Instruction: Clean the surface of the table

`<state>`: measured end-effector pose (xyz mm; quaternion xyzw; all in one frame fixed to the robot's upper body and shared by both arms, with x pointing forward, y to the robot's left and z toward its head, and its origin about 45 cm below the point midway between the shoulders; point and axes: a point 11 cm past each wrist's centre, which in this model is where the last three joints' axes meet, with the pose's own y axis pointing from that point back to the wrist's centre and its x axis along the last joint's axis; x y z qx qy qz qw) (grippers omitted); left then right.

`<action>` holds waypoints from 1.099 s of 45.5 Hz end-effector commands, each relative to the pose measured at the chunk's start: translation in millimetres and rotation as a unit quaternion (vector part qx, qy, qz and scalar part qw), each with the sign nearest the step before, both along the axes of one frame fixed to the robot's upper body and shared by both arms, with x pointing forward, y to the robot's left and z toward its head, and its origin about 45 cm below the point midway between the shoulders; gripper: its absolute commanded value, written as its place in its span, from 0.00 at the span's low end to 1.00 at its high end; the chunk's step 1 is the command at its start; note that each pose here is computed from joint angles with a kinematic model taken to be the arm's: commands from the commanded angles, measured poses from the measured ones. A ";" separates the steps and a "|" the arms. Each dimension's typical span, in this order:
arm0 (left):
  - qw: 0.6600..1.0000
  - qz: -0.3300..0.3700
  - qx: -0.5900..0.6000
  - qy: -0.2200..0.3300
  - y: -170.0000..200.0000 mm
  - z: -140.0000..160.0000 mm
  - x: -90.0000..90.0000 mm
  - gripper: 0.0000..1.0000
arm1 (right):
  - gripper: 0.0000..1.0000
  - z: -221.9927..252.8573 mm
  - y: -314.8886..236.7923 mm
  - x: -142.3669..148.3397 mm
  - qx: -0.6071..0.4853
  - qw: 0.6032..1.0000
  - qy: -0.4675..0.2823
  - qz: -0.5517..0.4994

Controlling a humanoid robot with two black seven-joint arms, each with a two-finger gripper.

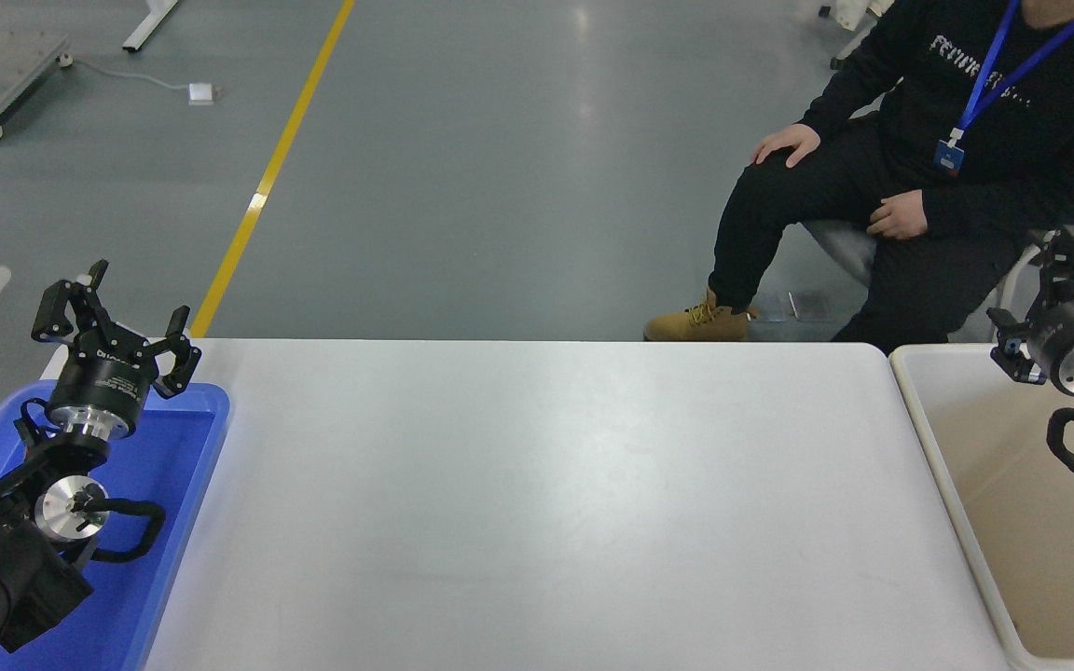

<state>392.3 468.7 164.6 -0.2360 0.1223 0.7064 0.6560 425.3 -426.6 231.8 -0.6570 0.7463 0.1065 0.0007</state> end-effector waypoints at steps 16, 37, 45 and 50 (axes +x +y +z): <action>1.000 0.000 0.000 0.000 -0.1 0.1 0.1 1.00 | 1.00 -7.0 30.4 -14.9 0.087 0.995 -0.034 0.020; 1.000 0.000 0.000 0.000 -0.1 0.1 0.1 1.00 | 1.00 -40.5 87.6 -10.0 0.149 0.988 -0.018 0.041; 1.000 -0.001 -0.001 -0.001 -0.5 0.2 0.3 1.00 | 1.00 -49.6 101.2 -5.4 0.153 0.987 -0.043 0.028; 1.000 0.000 0.000 0.000 -0.1 0.1 0.1 1.00 | 1.00 -54.8 114.3 -4.3 0.139 0.988 -0.061 0.029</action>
